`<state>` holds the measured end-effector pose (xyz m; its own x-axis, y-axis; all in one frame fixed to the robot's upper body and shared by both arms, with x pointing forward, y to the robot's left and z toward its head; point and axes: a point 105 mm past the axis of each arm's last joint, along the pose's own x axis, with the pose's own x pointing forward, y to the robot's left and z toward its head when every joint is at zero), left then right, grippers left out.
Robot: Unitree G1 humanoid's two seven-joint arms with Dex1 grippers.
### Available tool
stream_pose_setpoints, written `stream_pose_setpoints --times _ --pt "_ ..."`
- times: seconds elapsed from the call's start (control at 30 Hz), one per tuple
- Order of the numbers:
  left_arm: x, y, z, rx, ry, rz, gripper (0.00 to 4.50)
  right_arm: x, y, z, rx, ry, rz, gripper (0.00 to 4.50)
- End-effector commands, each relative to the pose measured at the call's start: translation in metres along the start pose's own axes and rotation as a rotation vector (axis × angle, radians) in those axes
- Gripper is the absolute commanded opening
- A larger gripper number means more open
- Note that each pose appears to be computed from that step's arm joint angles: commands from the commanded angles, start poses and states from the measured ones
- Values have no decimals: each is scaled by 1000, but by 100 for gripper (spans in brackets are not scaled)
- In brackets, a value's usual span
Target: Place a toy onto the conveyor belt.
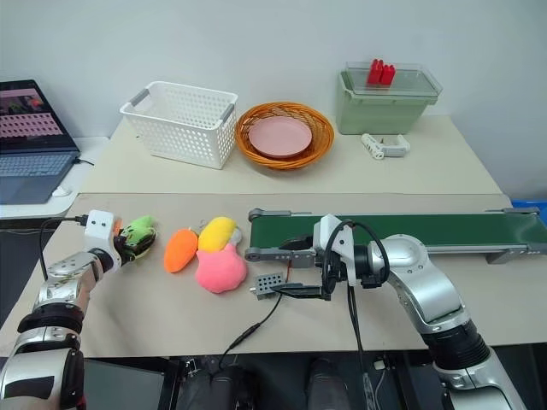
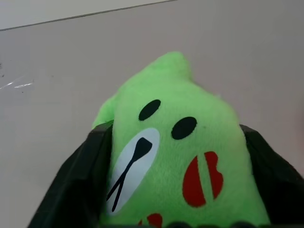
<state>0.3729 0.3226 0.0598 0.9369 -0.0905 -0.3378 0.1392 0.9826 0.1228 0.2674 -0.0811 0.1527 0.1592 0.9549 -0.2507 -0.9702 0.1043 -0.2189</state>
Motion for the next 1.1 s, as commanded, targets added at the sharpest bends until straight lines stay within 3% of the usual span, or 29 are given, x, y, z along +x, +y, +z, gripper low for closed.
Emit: stream_pose_setpoints --times 0.03,0.1,0.23,0.33,0.4,0.5,0.57,0.67,0.8,0.93,1.1 --pt "0 -2 -18 -21 58 7 199 -4 -4 8 -44 -16 -32 450" --pt "0 -2 -18 -19 59 5 126 -5 -5 8 -44 -16 -39 450" --pt "1 -3 -19 -20 64 10 28 -5 -6 8 -46 -17 -45 450" --pt "2 3 -15 -8 44 69 20 -4 -8 7 -45 -16 -52 450" --pt "2 14 9 -42 -66 175 20 -5 -9 6 -45 -13 -55 450" --pt "-5 20 66 -56 -306 291 20 -6 -11 4 -46 -2 -69 450" --pt "-17 17 106 145 -429 388 20 -6 -13 3 -46 0 -77 450" --pt "-29 -17 158 318 -620 380 20 -7 -17 3 -42 -7 -100 450" --pt "-32 -102 199 408 -783 46 20 -8 -21 2 -31 -15 -137 450" --pt "-45 -181 199 493 -816 -414 20 -10 -24 0 -23 -16 -166 450" --pt "-39 -210 176 716 -733 -632 20 -18 -32 -4 -11 -9 -237 450"
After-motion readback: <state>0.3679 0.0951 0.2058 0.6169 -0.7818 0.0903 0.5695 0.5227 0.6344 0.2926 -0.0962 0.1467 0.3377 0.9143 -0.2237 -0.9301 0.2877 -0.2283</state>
